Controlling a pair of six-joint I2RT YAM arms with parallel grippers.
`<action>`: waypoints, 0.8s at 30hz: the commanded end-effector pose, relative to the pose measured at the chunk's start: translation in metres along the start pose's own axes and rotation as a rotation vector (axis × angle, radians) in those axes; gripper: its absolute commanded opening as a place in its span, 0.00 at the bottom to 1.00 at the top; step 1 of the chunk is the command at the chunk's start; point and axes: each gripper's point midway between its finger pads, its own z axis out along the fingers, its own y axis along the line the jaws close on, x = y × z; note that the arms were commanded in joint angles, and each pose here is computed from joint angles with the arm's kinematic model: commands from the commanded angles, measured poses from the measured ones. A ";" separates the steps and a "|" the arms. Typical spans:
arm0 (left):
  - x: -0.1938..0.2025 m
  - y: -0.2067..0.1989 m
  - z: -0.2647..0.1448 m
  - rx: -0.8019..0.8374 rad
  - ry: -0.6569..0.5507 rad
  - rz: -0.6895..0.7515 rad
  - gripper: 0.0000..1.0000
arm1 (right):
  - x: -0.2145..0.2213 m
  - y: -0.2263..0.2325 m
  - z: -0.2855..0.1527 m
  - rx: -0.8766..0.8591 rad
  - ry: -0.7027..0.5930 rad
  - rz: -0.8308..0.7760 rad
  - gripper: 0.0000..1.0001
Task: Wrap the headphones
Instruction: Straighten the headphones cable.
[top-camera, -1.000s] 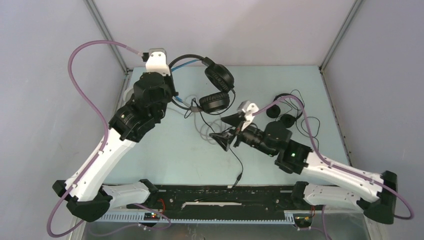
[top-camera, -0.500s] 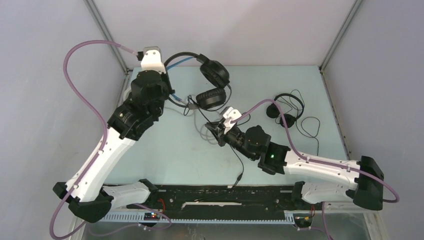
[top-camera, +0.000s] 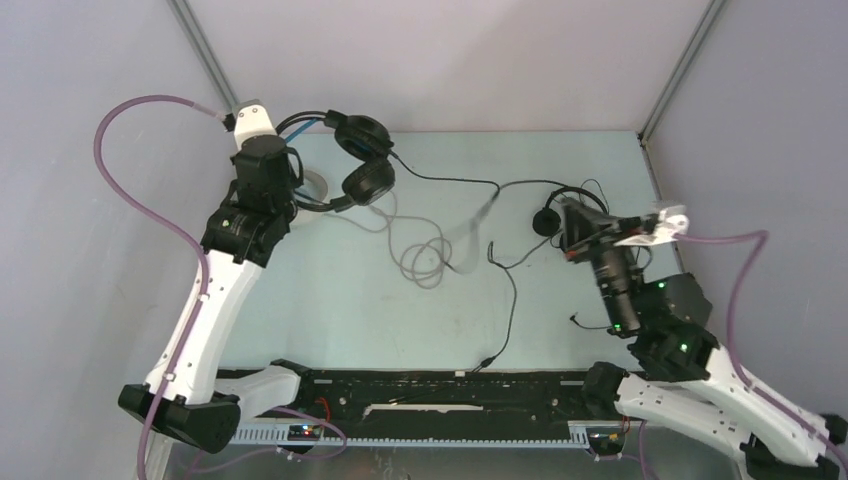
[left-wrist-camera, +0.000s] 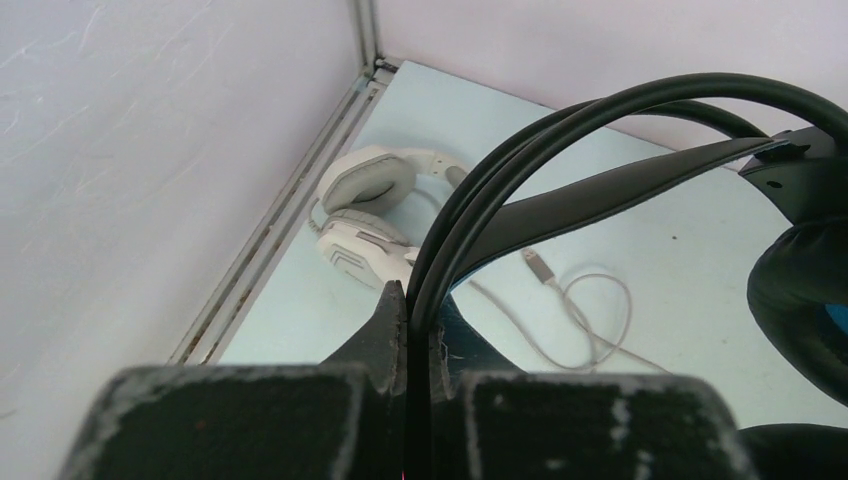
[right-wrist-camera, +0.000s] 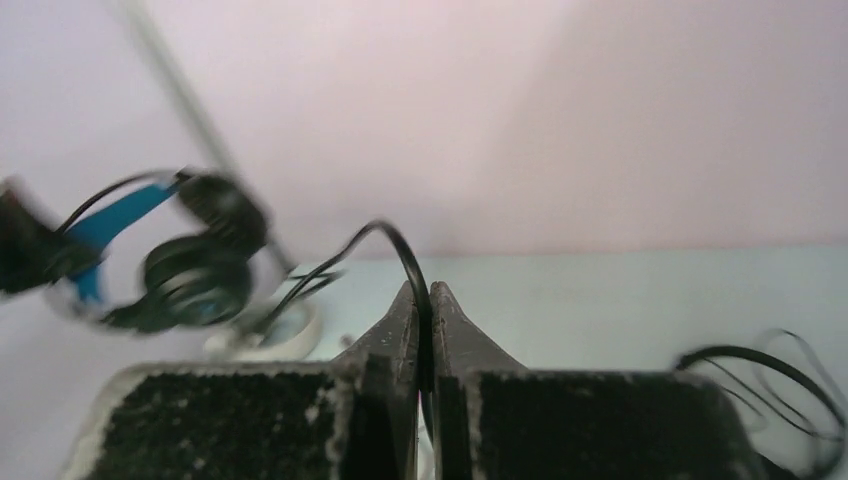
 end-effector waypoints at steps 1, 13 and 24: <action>-0.020 0.014 -0.004 -0.012 -0.071 -0.151 0.00 | -0.004 -0.076 -0.013 0.323 -0.017 0.004 0.00; -0.037 0.019 -0.021 0.060 -0.106 -0.206 0.00 | 0.052 -0.149 0.041 0.444 0.233 -0.017 0.00; -0.093 0.055 -0.071 0.042 -0.264 -0.309 0.00 | -0.105 -0.074 0.124 -0.050 -0.201 -0.081 0.00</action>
